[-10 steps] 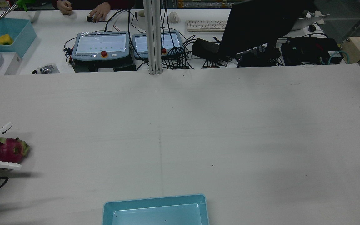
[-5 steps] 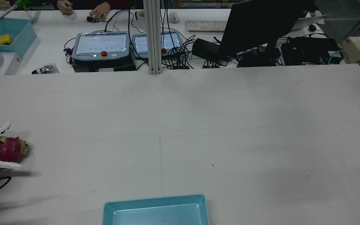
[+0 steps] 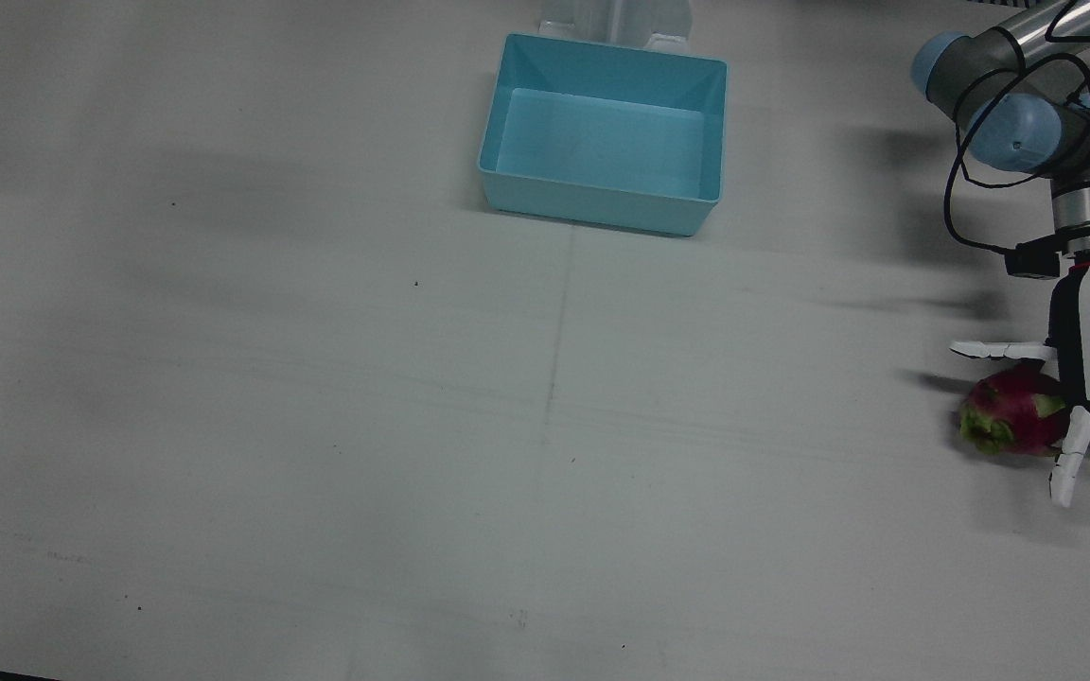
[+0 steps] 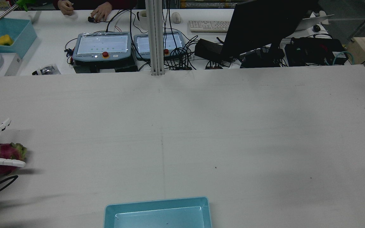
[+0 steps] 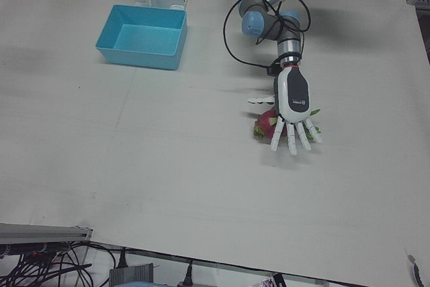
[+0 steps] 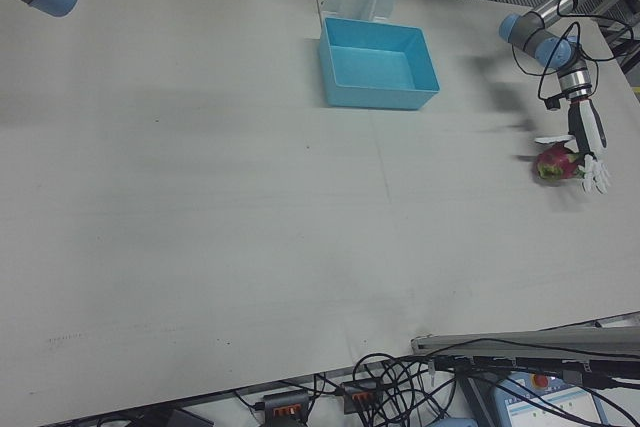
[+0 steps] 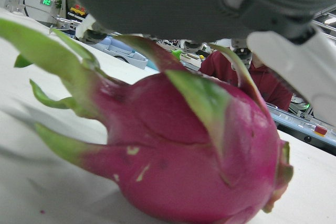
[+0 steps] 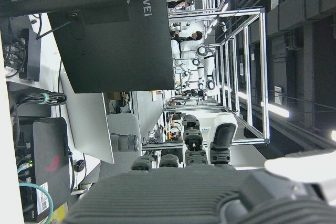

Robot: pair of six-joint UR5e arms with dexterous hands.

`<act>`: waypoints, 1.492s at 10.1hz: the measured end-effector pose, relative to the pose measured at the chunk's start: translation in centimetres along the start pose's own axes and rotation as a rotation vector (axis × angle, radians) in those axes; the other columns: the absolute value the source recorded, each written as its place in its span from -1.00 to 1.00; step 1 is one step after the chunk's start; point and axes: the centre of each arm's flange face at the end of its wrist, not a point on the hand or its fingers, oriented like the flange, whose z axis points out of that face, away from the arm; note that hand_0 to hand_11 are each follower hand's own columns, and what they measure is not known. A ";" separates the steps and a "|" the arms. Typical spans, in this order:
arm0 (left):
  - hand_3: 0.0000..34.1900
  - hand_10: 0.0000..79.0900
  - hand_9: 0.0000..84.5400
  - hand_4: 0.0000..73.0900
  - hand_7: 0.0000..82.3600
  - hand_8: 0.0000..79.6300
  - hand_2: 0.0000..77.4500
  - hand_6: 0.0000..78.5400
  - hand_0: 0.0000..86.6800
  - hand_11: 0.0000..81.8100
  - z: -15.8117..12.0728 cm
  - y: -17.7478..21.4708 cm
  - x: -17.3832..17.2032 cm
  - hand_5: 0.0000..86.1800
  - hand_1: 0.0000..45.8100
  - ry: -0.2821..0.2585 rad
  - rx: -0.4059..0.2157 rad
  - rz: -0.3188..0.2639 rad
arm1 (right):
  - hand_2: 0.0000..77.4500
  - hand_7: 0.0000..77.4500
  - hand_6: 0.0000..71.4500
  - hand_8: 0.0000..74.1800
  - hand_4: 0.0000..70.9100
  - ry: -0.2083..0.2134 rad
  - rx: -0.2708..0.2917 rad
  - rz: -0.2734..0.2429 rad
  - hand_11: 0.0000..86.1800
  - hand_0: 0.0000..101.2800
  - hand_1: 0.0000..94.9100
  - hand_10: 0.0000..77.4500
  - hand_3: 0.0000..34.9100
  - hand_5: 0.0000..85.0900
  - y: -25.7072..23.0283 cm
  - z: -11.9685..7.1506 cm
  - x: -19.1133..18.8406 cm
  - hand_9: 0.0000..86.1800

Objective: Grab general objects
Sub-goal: 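Close the left hand's fingers around the dragon fruit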

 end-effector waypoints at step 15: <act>0.75 -0.97 -0.99 -0.85 -0.96 -0.97 -0.97 -0.99 0.14 -0.96 -2.8 2.2 -0.8 -0.95 -1.00 0.008 0.065 0.172 | -0.96 -1.00 -1.00 -1.00 -1.00 0.000 0.000 0.000 -0.97 -1.00 -0.87 -1.00 -1.00 0.74 0.0 0.0 0.0 -0.97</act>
